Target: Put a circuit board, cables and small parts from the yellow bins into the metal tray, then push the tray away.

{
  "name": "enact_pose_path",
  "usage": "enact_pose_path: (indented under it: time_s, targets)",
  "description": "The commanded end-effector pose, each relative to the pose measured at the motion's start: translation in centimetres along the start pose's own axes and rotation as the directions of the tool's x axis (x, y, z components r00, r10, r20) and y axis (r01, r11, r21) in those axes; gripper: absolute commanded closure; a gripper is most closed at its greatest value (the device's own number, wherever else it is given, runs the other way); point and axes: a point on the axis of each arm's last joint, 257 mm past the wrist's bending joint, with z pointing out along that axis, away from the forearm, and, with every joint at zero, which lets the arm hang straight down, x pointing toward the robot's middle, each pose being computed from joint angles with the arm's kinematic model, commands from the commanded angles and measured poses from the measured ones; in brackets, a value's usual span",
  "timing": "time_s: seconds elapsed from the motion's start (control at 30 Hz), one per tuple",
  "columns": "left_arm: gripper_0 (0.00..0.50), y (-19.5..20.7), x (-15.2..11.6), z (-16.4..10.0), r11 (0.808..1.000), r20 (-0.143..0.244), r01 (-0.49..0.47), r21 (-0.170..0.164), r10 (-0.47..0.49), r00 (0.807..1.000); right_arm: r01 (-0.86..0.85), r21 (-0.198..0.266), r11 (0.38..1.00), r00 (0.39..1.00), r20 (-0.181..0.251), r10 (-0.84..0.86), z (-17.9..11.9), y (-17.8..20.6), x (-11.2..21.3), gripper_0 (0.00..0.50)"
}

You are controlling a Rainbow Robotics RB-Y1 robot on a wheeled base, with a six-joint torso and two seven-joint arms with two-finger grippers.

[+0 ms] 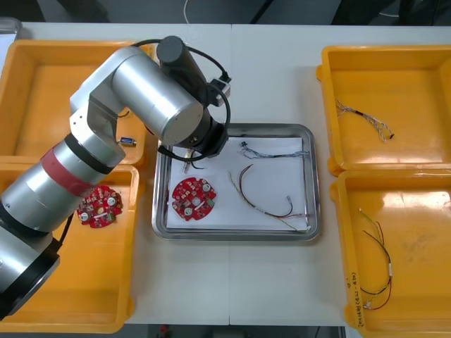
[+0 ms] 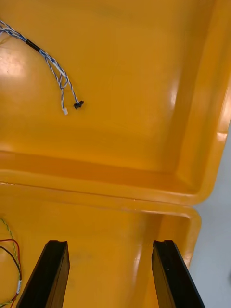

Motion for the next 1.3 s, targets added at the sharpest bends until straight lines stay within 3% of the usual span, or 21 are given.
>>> enact_pose_path:
  time_s: [0.03,0.2,0.57,0.6,0.67,0.7,0.77,0.8,1.07,1.3]
  targets:
    - [0.498,-2.5,-0.7,0.9,0.998,0.019,0.054,0.019,-0.054,0.998,-0.062,0.078,0.995,0.998,0.022,0.061,-2.3,-2.4,1.7,0.0]
    - [0.5,-2.9,-0.3,1.2,0.999,0.011,0.045,0.016,-0.045,0.999,-0.097,0.102,0.99,0.995,0.024,0.095,-2.5,-1.6,3.2,0.0]
    - [0.483,-3.2,0.0,1.3,0.999,0.005,0.047,0.016,-0.047,0.999,-0.216,0.06,0.974,0.976,0.031,0.215,-1.8,0.4,6.2,0.0]
    - [0.438,-3.2,0.1,1.4,0.999,0.002,0.048,0.016,-0.048,0.999,-0.223,0.055,0.973,0.975,0.029,0.222,-1.8,0.5,6.4,0.0]
    - [0.25,-3.2,0.0,1.3,0.999,0.005,0.05,0.016,-0.05,0.999,-0.241,0.036,0.97,0.97,0.029,0.24,-1.5,1.1,6.8,0.0]
    - [0.197,-3.0,0.0,1.3,0.998,0.004,0.053,0.014,-0.053,0.999,-0.248,0.03,0.968,0.969,0.028,0.247,-1.4,1.2,7.0,0.0]
    - [0.021,-3.1,0.0,1.3,0.998,0.003,0.053,0.014,-0.053,0.999,-0.26,0.016,0.965,0.965,0.025,0.26,-1.2,1.8,7.3,0.0]
    - [0.0,-3.1,0.0,1.3,0.998,0.004,0.056,0.016,-0.056,0.998,-0.263,0.011,0.965,0.965,0.022,0.263,-1.1,2.0,7.5,0.0]
    - [0.0,-2.9,-0.3,0.8,0.997,0.008,0.07,0.011,-0.07,0.998,-0.286,-0.018,0.958,0.958,0.0,0.286,-0.5,3.2,8.6,0.0]
    - [0.0,-1.2,-0.5,-2.2,0.996,-0.001,0.089,-0.019,-0.089,0.996,-0.288,-0.021,0.957,0.958,-0.019,0.288,-0.3,3.9,9.5,0.0]
